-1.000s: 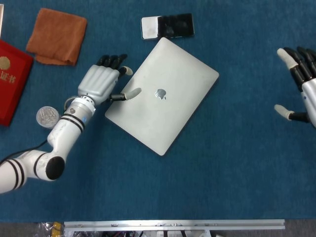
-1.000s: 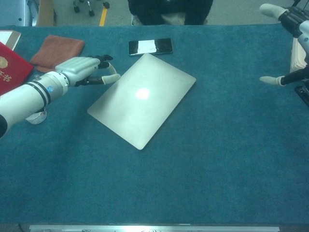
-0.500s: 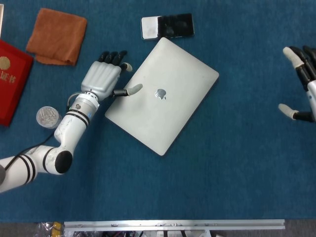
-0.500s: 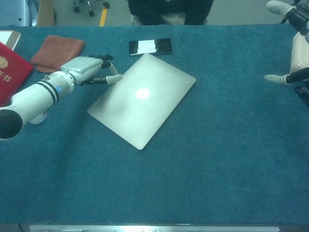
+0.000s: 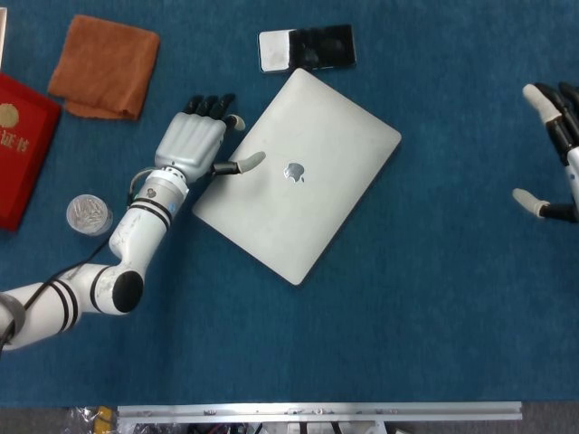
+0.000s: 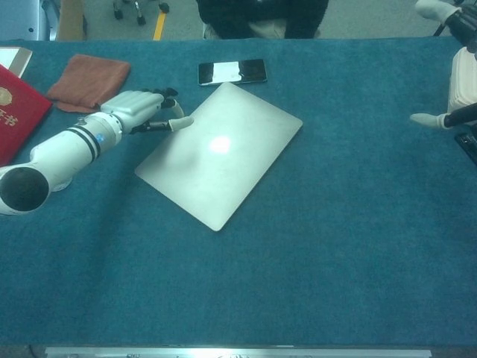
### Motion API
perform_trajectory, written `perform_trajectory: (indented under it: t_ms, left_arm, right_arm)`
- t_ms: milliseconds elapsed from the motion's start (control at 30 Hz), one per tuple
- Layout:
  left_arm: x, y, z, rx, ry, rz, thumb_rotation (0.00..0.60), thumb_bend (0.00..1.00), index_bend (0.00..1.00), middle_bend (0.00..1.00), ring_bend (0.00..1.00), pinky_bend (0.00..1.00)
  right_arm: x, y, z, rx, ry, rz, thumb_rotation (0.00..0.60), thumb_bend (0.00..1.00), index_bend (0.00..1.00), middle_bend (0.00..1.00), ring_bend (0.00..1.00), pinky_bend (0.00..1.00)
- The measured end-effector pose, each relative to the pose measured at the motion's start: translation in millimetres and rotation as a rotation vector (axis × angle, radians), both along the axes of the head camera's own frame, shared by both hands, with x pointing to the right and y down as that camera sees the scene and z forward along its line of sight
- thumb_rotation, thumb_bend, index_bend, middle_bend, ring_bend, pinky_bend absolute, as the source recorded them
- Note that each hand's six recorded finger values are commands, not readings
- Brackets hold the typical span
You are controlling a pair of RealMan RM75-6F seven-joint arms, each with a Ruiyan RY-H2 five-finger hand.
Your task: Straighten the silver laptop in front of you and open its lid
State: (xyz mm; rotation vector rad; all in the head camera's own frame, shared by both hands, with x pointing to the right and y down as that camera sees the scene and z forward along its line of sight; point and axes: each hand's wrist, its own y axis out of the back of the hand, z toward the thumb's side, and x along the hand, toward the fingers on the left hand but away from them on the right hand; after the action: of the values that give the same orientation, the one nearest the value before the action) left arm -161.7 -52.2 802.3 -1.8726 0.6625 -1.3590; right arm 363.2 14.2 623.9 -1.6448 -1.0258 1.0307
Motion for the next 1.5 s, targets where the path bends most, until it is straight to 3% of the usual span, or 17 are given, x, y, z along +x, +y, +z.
perform_trajectory:
  t_ms: [367, 800, 1200, 1233, 1367, 1433, 1467, 1500]
  left_arm:
    - [10.8, 9.9, -0.4, -0.026, 0.024, 0.016, 0.0, 0.14, 0.24, 0.0, 0.0, 0.0]
    - [28.0, 38.3, -12.7, -0.065, 0.069, 0.091, 0.0, 0.14, 0.24, 0.0, 0.0, 0.0]
    - [16.1, 38.5, -46.7, 0.032, 0.073, 0.128, 0.021, 0.14, 0.2, 0.0, 0.0, 0.0]
    - [12.6, 38.7, -49.5, 0.041, 0.069, 0.127, 0.061, 0.14, 0.19, 0.0, 0.0, 0.0]
    - [-2.5, 39.2, -61.2, 0.077, 0.048, 0.118, 0.426, 0.14, 0.13, 0.0, 0.0, 0.0]
    - [-10.7, 38.8, -68.5, 0.102, 0.034, 0.109, 0.559, 0.14, 0.11, 0.0, 0.0, 0.0]
    - [-14.1, 38.6, -71.9, 0.112, 0.03, 0.104, 0.599, 0.14, 0.1, 0.0, 0.0, 0.0]
    - [-19.3, 38.0, -77.0, 0.126, 0.025, 0.095, 0.6, 0.14, 0.09, 0.0, 0.0, 0.0]
  right_arm:
    - [0.5, -1.3, -2.1, 0.013, -0.003, 0.003, 0.6, 0.09, 0.0, 0.09, 0.0, 0.08]
    - [0.5, -0.3, -6.2, 0.031, -0.007, 0.005, 0.6, 0.09, 0.0, 0.09, 0.0, 0.08]
    - [-10.2, 4.5, -5.6, 0.015, -0.017, -0.038, 0.6, 0.09, 0.0, 0.09, 0.0, 0.08]
    - [-11.1, 4.6, -4.3, 0.013, -0.011, -0.045, 0.6, 0.09, 0.0, 0.09, 0.0, 0.08]
    - [-18.5, 8.3, 3.6, -0.009, 0.001, -0.081, 0.6, 0.09, 0.0, 0.09, 0.0, 0.08]
    - [-24.7, 11.4, 7.7, -0.018, 0.007, -0.112, 0.6, 0.09, 0.0, 0.09, 0.0, 0.08]
    - [-27.9, 13.0, 9.3, -0.021, 0.008, -0.127, 0.6, 0.09, 0.0, 0.09, 0.0, 0.08]
    - [-31.3, 14.6, 10.8, -0.025, 0.01, -0.143, 0.6, 0.09, 0.0, 0.09, 0.0, 0.08]
